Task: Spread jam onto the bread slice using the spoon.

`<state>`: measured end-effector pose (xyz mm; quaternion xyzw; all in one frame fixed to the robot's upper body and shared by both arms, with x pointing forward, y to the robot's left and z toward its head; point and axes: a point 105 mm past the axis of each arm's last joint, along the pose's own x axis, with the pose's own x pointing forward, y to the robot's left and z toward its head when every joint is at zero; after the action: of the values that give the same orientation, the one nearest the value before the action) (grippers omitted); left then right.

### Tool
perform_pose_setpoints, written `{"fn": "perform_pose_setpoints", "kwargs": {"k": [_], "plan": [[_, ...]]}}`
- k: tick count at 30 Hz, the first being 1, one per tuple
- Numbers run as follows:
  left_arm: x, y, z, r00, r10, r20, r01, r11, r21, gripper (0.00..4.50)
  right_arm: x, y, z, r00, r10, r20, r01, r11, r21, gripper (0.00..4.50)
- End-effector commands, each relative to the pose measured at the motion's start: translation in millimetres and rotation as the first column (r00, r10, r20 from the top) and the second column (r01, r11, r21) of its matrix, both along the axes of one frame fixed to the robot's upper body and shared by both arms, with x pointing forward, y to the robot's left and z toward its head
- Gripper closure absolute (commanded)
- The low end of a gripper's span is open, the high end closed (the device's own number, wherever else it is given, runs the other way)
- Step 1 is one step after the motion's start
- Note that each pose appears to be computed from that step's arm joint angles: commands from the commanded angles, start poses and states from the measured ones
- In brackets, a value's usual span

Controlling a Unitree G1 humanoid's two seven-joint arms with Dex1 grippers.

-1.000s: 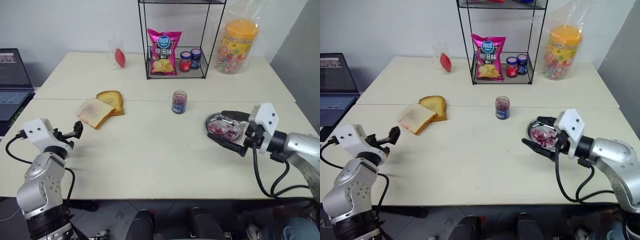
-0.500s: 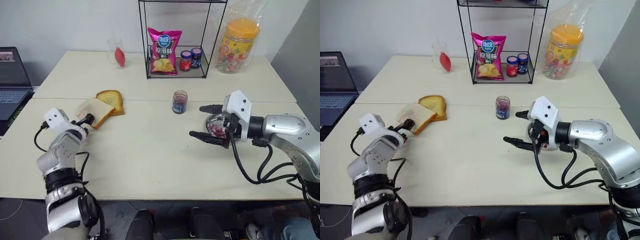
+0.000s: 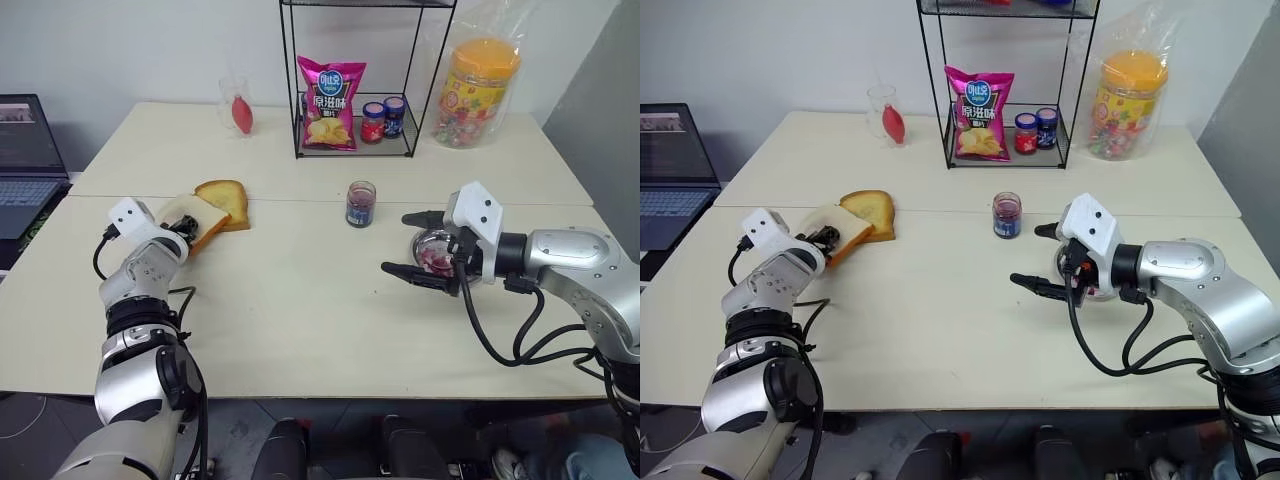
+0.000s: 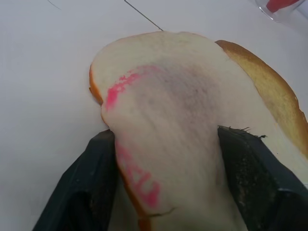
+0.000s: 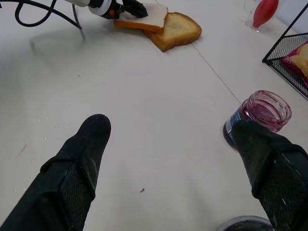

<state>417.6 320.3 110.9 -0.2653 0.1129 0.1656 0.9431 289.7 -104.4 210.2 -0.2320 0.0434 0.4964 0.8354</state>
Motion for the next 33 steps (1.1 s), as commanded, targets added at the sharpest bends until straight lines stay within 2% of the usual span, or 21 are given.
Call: {"fn": "perform_pose_setpoints", "kwargs": {"k": [1,6,10,12,14,17,19,21,24,27,31,33], "plan": [[-4.1,17.8,16.6,0.994,0.1,0.036,-0.102,0.993,0.06,2.36,-1.4,-2.9,16.1,0.997,-0.015,0.078,0.014,1.0,0.018,0.0],[-11.0,23.2,33.0,0.982,0.159,0.103,-0.17,0.98,0.104,3.25,1.5,-4.4,17.8,0.996,-0.028,0.089,0.025,0.999,0.027,0.0],[-16.6,17.2,45.6,0.979,0.129,0.158,-0.152,0.978,0.143,4.09,3.1,-5.7,17.7,0.995,-0.033,0.093,0.03,0.999,0.024,0.0],[-18.9,10.5,52.6,0.979,0.08,0.188,-0.113,0.979,0.17,4.4,3.3,-6.8,17.4,0.995,-0.034,0.096,0.032,0.999,0.019,0.0],[-22.6,-0.3,60.4,0.976,0.006,0.219,-0.048,0.981,0.188,4.48,2.8,-8.5,17.1,0.995,-0.037,0.096,0.035,0.999,0.013,0.0],[-33.9,-39.7,77.0,0.928,-0.239,0.284,0.191,0.963,0.188,4.48,-1.7,-14.0,15.4,0.996,-0.036,0.083,0.036,0.999,0.0,0.0],[-47.5,-74.6,76.3,0.854,-0.44,0.277,0.411,0.898,0.157,4.48,-6.4,-18.8,12.5,0.997,-0.033,0.064,0.034,0.999,-0.012,0.0],[-68.8,-104.2,60.3,0.775,-0.603,0.189,0.587,0.798,0.14,4.48,-14.9,-25.8,6.5,0.999,-0.026,0.022,0.026,0.999,-0.035,0.0],[-89.8,-125.6,40.9,0.708,-0.703,0.068,0.691,0.709,0.139,4.48,-27.2,-32.9,-0.8,0.999,-0.009,-0.04,0.006,0.998,-0.063,0.0],[-105.4,-145.5,30.4,0.637,-0.77,0.018,0.764,0.635,0.119,4.48,-39.4,-36.2,-7.3,0.995,0.013,-0.104,-0.022,0.996,-0.084,0.0],[-134.0,-192.0,3.5,0.446,-0.893,-0.063,0.895,0.443,0.055,4.48,-51.1,-39.3,-25.2,0.986,0.016,-0.168,-0.04,0.989,-0.139,0.0],[-130.7,-205.3,-2.2,0.436,-0.899,-0.051,0.9,0.433,0.052,4.48,-50.6,-38.0,-32.1,0.987,0.002,-0.162,-0.028,0.987,-0.157,0.0]]}}
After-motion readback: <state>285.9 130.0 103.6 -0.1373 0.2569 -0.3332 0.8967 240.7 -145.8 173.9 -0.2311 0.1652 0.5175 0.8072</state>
